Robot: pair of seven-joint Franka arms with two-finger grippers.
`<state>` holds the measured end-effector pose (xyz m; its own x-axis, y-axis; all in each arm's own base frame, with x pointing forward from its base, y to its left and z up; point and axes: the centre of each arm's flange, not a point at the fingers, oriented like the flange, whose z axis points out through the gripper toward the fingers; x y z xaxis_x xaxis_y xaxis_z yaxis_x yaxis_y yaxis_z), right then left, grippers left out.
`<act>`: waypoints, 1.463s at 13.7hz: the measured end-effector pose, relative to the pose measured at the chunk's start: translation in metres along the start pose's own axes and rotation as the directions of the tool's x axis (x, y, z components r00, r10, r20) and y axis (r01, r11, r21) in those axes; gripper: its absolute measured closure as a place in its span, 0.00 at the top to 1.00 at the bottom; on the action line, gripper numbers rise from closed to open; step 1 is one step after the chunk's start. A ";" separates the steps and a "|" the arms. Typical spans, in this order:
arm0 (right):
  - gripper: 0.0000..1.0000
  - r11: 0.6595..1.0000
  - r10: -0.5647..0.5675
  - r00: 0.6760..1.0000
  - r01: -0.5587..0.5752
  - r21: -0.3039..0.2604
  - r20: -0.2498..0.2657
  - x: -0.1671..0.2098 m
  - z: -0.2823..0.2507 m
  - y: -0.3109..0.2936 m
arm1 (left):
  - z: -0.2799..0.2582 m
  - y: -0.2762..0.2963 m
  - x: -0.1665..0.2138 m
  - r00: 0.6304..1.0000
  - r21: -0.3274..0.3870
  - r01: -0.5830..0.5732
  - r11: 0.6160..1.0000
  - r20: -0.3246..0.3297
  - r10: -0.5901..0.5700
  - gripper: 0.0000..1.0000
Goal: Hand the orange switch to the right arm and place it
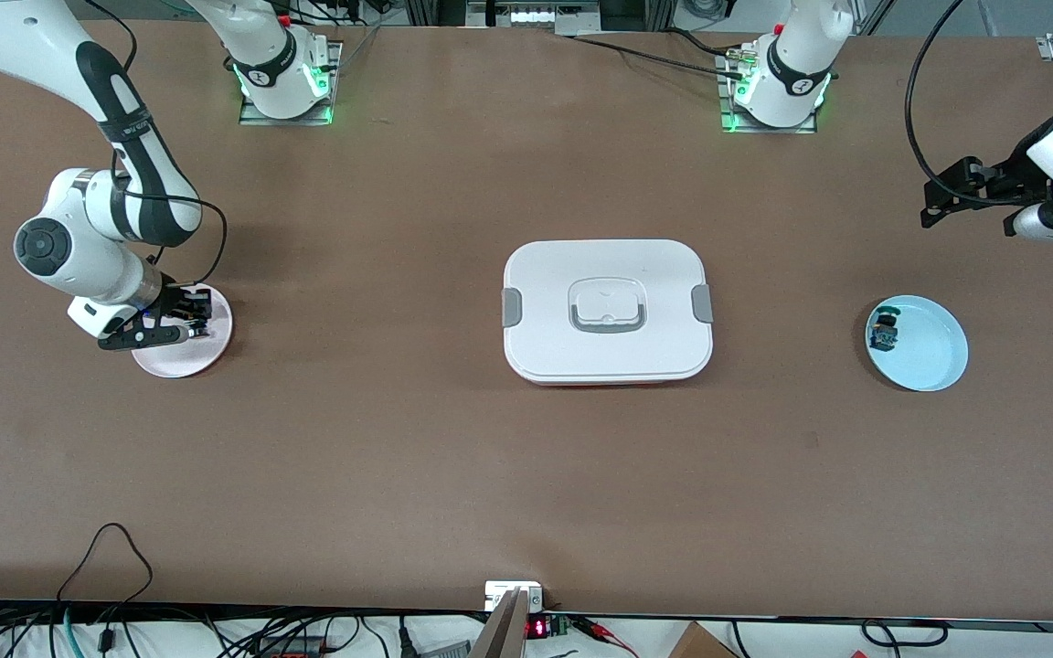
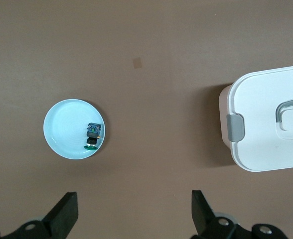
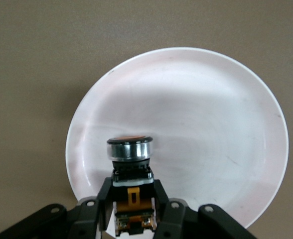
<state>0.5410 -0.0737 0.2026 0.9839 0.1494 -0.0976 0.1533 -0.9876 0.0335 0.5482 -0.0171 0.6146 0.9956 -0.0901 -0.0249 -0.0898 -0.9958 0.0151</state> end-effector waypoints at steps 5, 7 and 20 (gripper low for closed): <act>0.70 1.000 0.012 1.000 -0.012 -0.005 -0.017 0.010 -0.008 0.009 | 0.000 0.003 0.000 1.000 0.000 -0.005 1.000 0.002 0.005 1.00; 0.93 1.000 0.003 1.000 -0.003 -0.004 0.010 0.019 -0.030 0.007 | 0.000 0.010 0.000 1.000 0.001 -0.018 1.000 0.003 0.018 1.00; 1.00 0.994 -0.108 0.994 0.108 -0.019 -0.016 -0.031 -0.322 -0.108 | 0.001 0.012 0.000 1.000 0.000 -0.021 1.000 0.009 0.021 1.00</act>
<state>0.5234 0.0434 0.5220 0.9629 0.2564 -0.0843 0.2605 -0.9646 0.0416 0.5469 -0.0290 0.6138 0.9932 -0.1116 -0.0331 -0.1111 -0.9937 0.0154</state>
